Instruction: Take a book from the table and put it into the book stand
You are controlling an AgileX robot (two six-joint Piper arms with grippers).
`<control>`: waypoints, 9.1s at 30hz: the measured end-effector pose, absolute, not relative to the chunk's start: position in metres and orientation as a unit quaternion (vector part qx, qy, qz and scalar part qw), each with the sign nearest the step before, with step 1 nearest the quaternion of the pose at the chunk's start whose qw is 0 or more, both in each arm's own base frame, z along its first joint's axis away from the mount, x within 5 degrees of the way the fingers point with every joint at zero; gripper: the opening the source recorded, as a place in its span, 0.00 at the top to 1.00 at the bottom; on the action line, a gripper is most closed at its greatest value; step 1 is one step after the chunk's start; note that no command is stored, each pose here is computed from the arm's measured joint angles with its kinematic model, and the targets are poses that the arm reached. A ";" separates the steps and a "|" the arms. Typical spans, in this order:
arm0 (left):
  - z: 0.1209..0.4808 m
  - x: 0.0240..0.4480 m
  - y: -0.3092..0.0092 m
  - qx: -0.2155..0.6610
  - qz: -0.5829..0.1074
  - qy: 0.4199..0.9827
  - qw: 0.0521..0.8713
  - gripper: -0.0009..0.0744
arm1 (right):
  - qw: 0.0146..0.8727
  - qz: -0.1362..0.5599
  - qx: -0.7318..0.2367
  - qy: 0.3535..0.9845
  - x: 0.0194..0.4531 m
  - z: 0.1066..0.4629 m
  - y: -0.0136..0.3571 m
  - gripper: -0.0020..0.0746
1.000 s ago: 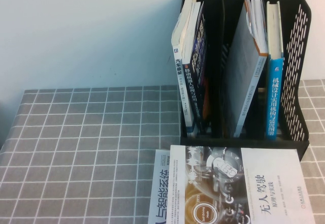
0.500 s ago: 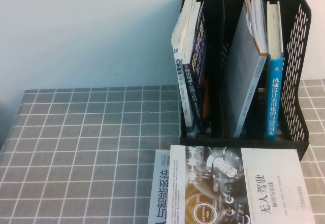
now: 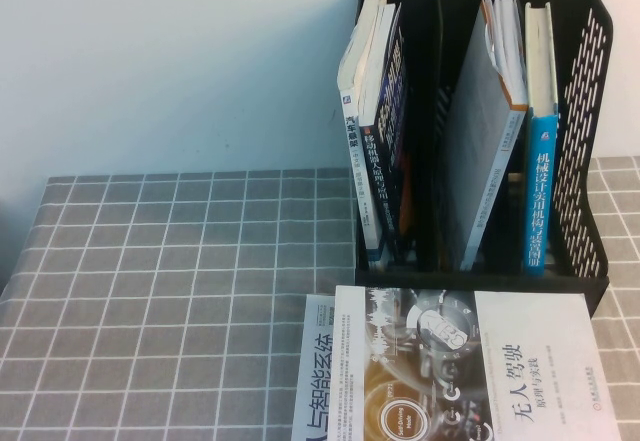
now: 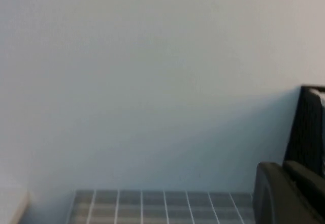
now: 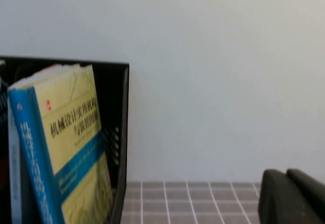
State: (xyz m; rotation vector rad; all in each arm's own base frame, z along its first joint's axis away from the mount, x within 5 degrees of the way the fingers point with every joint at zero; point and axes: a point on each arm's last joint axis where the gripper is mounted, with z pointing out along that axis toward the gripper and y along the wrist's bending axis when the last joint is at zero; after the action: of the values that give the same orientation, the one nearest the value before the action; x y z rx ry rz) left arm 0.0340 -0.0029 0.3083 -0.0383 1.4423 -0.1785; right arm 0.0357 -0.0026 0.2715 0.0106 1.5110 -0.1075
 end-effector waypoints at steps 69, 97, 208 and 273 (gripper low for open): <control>0.237 0.203 -0.085 -0.055 -0.499 0.825 0.260 0.33 | 0.227 0.246 -0.159 0.929 0.219 0.171 0.087 0.98; 0.197 0.249 -0.099 0.032 -0.532 0.838 0.114 0.17 | 0.218 0.256 -0.175 0.926 0.224 0.163 0.090 0.98; 0.446 0.278 -0.111 0.107 -0.371 0.855 0.347 0.86 | 0.491 0.206 -0.248 0.810 0.197 0.297 0.080 0.98; 0.448 0.365 -0.231 0.047 -0.153 0.891 0.424 0.86 | 0.474 0.233 -0.244 0.813 0.194 0.297 0.083 0.98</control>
State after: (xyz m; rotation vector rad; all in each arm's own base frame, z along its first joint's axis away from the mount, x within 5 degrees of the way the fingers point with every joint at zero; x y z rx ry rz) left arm 0.3654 -0.2310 0.4485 0.1188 2.2303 -0.3822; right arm 0.1940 0.0833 0.2967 -0.5973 1.9892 0.5711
